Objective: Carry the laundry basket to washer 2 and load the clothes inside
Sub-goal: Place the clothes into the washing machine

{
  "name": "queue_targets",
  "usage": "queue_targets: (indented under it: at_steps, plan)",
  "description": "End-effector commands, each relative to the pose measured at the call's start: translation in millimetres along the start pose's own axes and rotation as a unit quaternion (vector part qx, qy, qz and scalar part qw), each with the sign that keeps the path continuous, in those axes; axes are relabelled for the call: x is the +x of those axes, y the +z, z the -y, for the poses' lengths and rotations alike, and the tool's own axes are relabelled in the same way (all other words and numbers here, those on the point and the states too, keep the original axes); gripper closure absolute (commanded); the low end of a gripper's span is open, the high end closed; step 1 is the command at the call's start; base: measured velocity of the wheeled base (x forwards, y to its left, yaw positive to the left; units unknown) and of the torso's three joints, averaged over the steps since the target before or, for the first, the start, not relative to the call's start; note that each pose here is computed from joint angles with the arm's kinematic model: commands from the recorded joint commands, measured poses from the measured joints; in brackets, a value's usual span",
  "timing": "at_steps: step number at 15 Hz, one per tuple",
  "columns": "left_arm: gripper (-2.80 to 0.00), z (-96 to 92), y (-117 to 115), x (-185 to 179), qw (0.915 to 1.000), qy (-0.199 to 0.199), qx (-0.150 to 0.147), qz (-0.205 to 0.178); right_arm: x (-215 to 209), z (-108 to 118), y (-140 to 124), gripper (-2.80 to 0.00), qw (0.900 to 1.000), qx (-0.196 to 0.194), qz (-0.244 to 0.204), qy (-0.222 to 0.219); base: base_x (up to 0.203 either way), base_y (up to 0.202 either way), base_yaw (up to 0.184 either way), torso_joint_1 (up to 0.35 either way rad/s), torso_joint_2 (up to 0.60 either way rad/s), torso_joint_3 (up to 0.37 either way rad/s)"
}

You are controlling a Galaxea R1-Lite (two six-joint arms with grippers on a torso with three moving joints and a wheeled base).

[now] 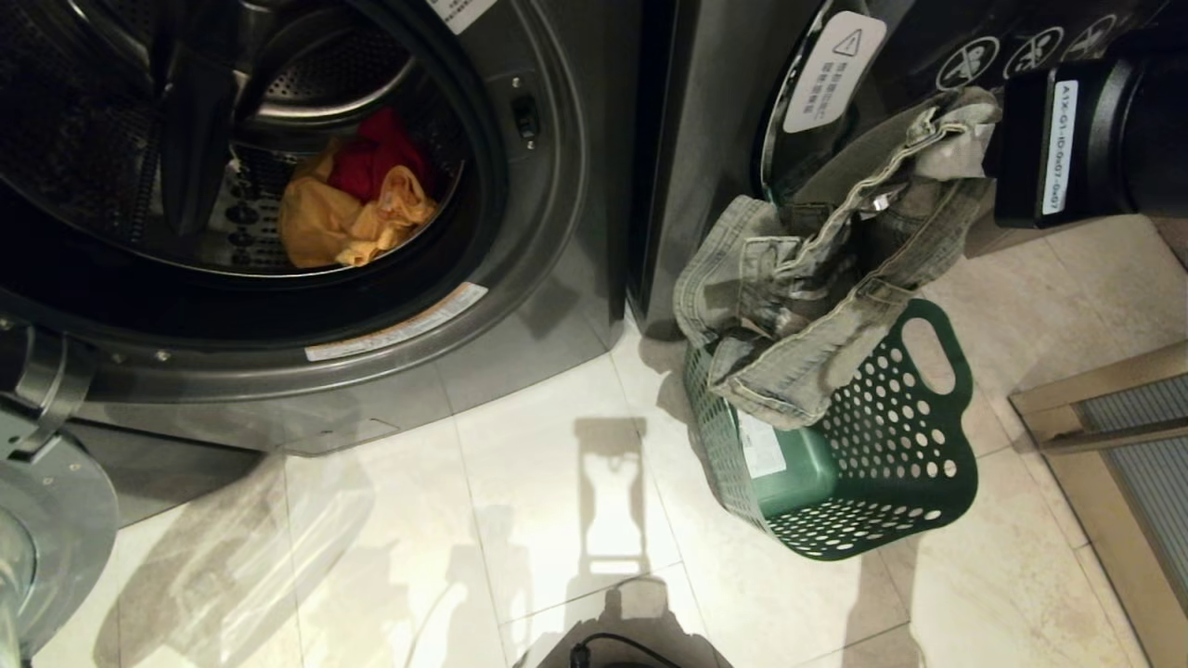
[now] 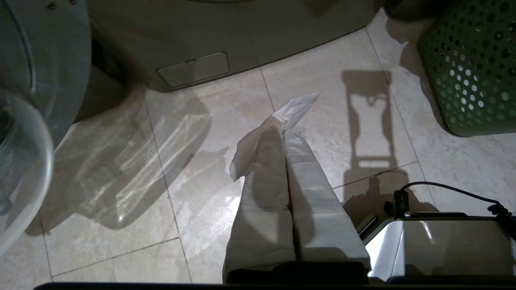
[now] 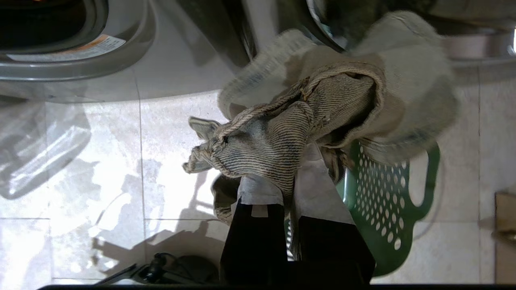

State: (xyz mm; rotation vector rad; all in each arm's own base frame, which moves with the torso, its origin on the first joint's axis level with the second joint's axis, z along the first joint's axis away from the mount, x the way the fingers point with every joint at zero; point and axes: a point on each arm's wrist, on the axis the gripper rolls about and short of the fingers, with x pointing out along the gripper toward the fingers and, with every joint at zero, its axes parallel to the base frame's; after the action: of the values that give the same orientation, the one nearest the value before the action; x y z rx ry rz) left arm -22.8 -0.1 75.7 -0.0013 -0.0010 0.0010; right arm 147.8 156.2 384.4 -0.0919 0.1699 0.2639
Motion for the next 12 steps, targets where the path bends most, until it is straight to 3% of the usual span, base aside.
queue_targets:
  at_steps: [1,12]
  plan:
    - [0.00,0.0,0,0,1.0000,0.000,0.000,-0.001,10,-6,-7,0.00,1.000,-0.018,0.008,-0.003,0.001,-0.011,0.097,0.007,0.00,0.006]
    - [0.00,0.0,0,0,1.0000,0.000,0.000,-0.001,23,-11,-10,0.00,0.999,-0.023,0.023,-0.011,0.000,-0.008,0.174,0.003,0.00,0.000]
